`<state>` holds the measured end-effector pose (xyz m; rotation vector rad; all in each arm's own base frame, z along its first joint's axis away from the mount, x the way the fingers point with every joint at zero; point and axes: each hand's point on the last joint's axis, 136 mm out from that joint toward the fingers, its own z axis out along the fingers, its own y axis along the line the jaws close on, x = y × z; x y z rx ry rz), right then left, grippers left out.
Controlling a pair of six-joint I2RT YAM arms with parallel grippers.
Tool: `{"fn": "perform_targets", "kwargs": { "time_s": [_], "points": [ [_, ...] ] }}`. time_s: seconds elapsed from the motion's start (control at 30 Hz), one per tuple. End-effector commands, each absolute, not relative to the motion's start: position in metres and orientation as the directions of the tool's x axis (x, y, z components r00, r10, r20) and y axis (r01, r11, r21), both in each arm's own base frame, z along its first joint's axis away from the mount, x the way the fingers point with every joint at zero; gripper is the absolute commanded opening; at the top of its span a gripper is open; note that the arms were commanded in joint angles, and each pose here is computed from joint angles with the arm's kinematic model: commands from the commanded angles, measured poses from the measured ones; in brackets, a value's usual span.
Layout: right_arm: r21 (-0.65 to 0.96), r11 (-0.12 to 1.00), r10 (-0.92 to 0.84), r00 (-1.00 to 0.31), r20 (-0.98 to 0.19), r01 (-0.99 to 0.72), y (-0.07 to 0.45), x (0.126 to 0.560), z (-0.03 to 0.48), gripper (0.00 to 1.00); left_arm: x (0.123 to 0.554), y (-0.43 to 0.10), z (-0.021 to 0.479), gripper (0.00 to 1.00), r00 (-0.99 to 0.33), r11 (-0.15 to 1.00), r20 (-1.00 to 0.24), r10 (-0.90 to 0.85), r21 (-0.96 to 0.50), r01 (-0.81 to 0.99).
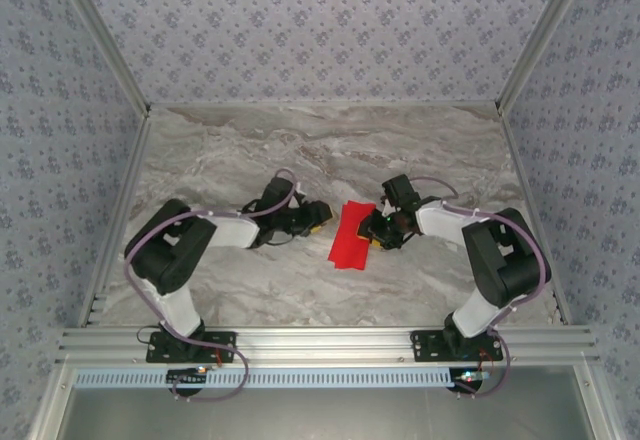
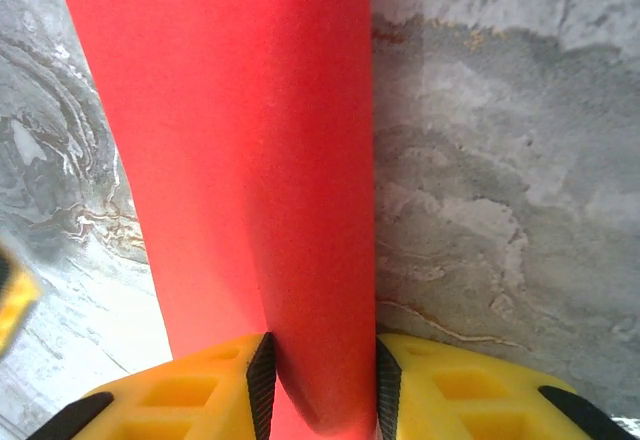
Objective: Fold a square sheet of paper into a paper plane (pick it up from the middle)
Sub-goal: First fold in half a square sheet of paper at the center of the table, then hold the square sheet of paper at the center of the table.
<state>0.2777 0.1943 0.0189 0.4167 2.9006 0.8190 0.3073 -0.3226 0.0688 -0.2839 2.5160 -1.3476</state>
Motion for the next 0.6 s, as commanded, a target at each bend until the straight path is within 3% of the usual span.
{"fn": "perform_targets", "kwargs": {
  "time_s": [0.0, 0.57],
  "points": [
    [0.347, 0.883, 0.332, -0.943, 0.015, 0.317, 0.163, 0.261, -0.02, 0.36, 0.307, -0.301, 0.076, 0.47, -0.932, 0.627, -0.209, -0.297, -0.778, -0.025],
    [0.262, 0.816, 0.507, -0.855, 0.106, 0.516, 0.137, 0.246, -0.054, 0.38, 0.319, -0.3, 0.082, 0.51, -0.918, 0.686, -0.302, -0.256, -0.726, 0.048]
  ]
}}
